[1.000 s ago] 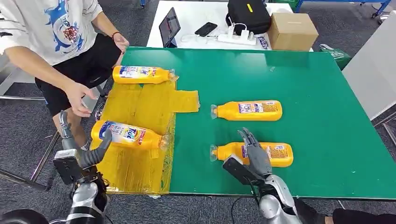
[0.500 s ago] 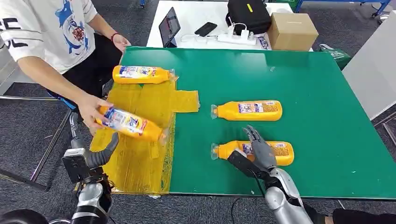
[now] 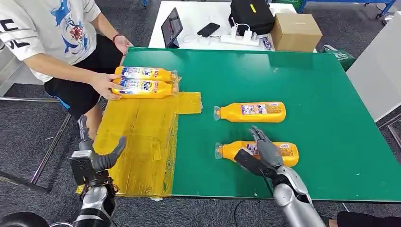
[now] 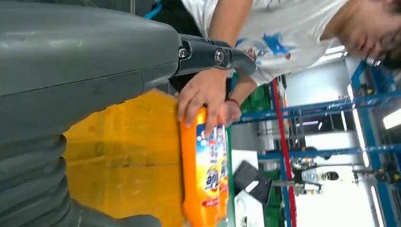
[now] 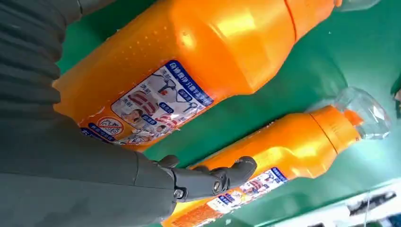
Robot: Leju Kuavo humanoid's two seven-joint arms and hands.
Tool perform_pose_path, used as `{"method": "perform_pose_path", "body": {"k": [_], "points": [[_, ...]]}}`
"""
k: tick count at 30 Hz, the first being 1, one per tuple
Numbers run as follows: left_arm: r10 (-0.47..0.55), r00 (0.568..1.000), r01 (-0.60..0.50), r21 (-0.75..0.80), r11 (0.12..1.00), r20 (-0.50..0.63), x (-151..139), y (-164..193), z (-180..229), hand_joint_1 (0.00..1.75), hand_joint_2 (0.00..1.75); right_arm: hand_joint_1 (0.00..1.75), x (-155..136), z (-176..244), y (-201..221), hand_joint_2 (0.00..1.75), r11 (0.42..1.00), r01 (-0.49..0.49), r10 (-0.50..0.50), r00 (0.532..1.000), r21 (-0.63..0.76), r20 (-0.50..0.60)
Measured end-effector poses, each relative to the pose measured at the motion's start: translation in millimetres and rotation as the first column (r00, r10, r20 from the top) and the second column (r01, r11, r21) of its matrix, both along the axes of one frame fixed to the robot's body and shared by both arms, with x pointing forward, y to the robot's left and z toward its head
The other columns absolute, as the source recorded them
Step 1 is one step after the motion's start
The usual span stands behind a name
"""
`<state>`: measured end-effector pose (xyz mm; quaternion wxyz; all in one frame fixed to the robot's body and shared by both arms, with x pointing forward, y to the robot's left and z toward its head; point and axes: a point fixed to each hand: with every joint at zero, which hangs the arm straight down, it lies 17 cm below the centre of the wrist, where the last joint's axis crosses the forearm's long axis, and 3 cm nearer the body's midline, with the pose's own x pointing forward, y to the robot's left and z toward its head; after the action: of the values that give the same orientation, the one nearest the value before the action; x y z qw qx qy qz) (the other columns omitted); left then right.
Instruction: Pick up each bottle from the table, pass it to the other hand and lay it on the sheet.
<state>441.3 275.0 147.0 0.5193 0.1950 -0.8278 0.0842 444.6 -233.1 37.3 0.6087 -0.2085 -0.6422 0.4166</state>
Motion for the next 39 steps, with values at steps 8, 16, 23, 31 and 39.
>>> {"method": "perform_pose_path", "body": {"k": [8,16,23,31,39], "points": [[-0.048,0.998,0.048,-0.008,0.999,-0.028,5.2,-12.3,-10.6,0.0,1.75,0.0,4.0,-9.2,-35.5,1.75,0.997,-0.055,0.046,0.99,-0.06,-0.13],[-0.087,0.995,0.087,-0.015,0.996,-0.049,7.0,-24.5,-18.5,0.0,1.75,0.0,3.0,-4.9,-73.3,1.75,0.986,-0.063,0.039,0.987,-0.152,-0.154],[-0.102,0.993,0.1,-0.025,0.995,-0.065,7.2,-28.9,-24.3,0.0,1.75,0.0,-3.2,-2.1,-87.8,1.75,0.98,-0.07,0.04,0.986,-0.187,-0.162],[-0.113,0.99,0.11,-0.041,0.993,-0.08,10.4,-31.8,-28.6,0.0,1.75,0.0,-11.1,-8.9,-95.3,1.75,0.976,-0.082,0.04,0.977,-0.201,-0.209],[-0.15,0.985,0.144,-0.061,0.988,-0.091,16.7,-47.6,-31.3,0.0,1.75,1.75,-2.4,-30.7,-86.6,1.75,0.972,-0.089,0.038,0.972,-0.217,-0.232]]}}
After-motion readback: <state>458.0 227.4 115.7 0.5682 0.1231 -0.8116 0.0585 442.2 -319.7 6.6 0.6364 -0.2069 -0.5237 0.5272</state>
